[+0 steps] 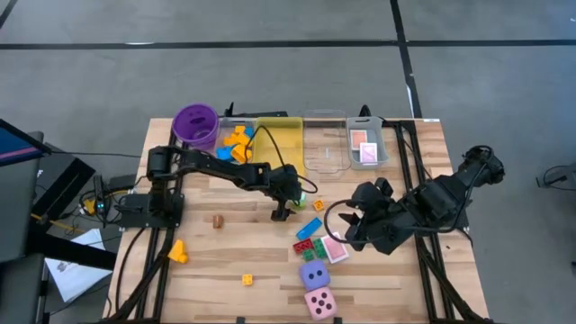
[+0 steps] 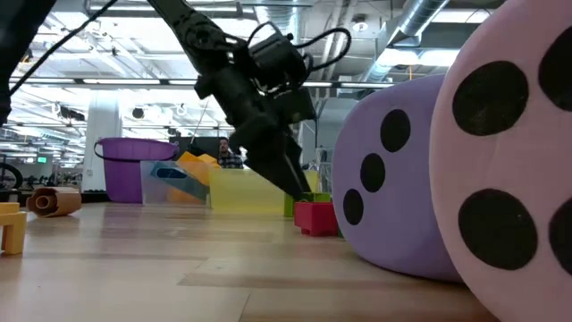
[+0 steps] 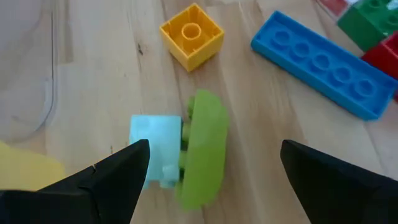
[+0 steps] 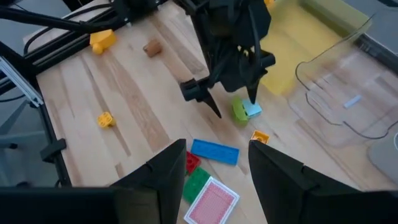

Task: Pick & Place Toys
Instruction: Put the small green game piece into the yellow bin

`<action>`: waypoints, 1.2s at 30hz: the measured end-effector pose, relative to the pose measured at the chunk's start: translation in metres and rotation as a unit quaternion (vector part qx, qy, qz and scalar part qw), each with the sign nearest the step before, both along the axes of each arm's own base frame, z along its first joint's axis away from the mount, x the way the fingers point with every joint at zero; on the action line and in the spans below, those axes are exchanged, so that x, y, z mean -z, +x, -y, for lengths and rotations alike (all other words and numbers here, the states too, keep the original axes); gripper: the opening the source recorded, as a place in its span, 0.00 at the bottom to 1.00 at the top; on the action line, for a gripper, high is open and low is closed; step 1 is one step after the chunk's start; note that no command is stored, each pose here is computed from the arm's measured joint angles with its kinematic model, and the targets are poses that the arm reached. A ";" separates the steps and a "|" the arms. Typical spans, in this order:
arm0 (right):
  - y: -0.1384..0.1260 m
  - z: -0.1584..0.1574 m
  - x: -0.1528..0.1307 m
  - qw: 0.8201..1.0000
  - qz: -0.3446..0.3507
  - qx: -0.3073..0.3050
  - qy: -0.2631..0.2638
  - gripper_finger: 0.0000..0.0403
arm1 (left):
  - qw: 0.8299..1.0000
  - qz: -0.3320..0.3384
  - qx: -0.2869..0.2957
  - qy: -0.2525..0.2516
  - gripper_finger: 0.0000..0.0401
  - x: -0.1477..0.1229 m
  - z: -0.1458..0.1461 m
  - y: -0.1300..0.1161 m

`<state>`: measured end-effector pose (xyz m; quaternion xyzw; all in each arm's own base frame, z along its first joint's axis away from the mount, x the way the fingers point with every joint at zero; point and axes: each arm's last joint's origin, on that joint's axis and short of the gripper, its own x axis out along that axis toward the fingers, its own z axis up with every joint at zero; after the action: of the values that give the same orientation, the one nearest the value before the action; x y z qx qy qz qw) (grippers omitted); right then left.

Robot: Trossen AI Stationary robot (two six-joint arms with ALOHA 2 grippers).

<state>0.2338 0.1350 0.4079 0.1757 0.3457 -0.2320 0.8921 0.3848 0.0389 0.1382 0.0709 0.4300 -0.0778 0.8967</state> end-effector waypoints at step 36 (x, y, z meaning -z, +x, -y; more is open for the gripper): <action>0.000 0.000 0.002 1.000 -0.009 -0.014 -0.018 0.42 | 0.998 -0.014 0.056 0.036 0.29 0.010 0.064 0.003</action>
<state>0.2340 0.1350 0.4058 0.1527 0.3523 -0.2272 0.8950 0.3875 -0.0253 0.1280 0.1262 0.4400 -0.1127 0.8819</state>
